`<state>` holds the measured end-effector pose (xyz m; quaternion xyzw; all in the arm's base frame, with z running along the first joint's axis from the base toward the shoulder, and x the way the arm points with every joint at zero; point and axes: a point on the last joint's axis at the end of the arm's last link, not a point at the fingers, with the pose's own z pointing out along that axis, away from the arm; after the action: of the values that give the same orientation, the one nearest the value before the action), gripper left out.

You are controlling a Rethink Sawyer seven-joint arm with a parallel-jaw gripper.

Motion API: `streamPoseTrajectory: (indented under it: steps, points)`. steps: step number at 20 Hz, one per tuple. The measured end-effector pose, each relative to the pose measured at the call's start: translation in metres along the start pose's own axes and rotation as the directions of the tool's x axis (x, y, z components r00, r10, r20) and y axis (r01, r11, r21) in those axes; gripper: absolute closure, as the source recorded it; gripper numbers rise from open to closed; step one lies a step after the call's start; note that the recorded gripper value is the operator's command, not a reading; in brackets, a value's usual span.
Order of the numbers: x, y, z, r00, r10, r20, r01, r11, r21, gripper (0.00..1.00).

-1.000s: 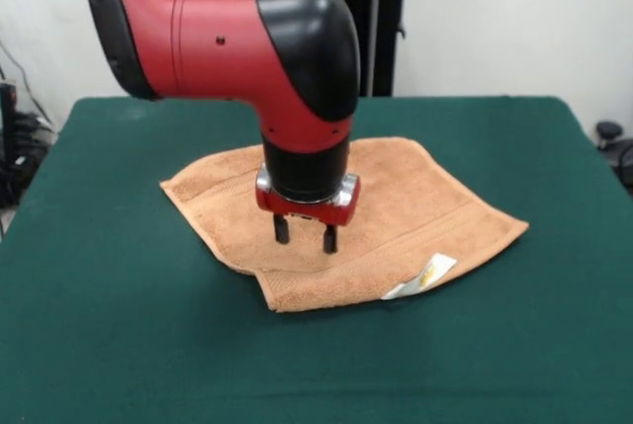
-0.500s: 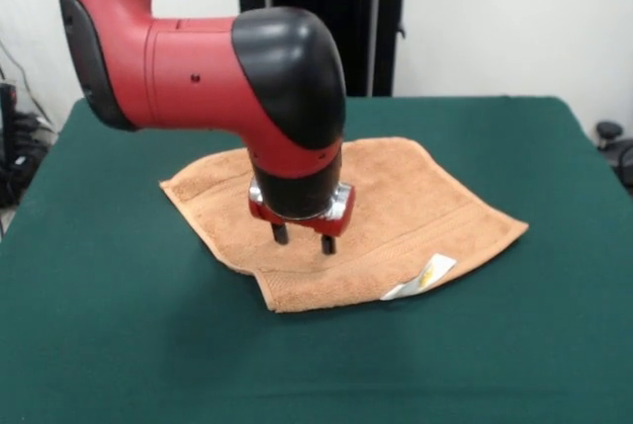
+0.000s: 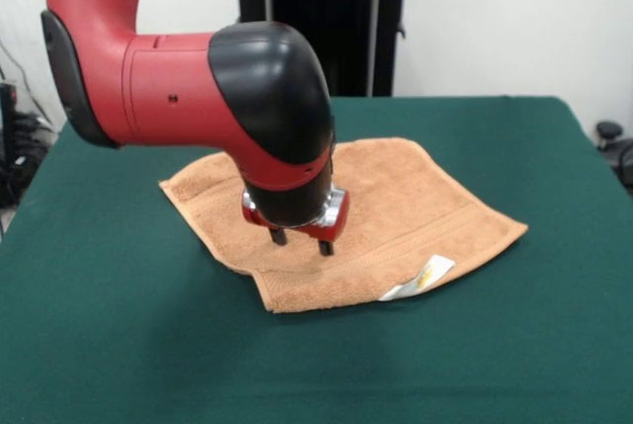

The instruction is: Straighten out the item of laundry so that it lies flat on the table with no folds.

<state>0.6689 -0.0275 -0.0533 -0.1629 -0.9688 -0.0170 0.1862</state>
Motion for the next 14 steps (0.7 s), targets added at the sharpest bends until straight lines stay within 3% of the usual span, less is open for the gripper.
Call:
streamPoseTrajectory:
  steps: [9, 13, 14]
  points:
    - [-0.004, -0.007, -0.009, 1.000, -0.001, 0.013, 0.001, 1.000, 0.006, 0.00]
    - [-0.009, -0.019, -0.035, 0.998, -0.008, 0.067, 0.005, 0.999, 0.037, 0.00]
    - [-0.013, -0.025, -0.058, 0.994, -0.012, 0.108, 0.005, 0.998, 0.056, 0.00]
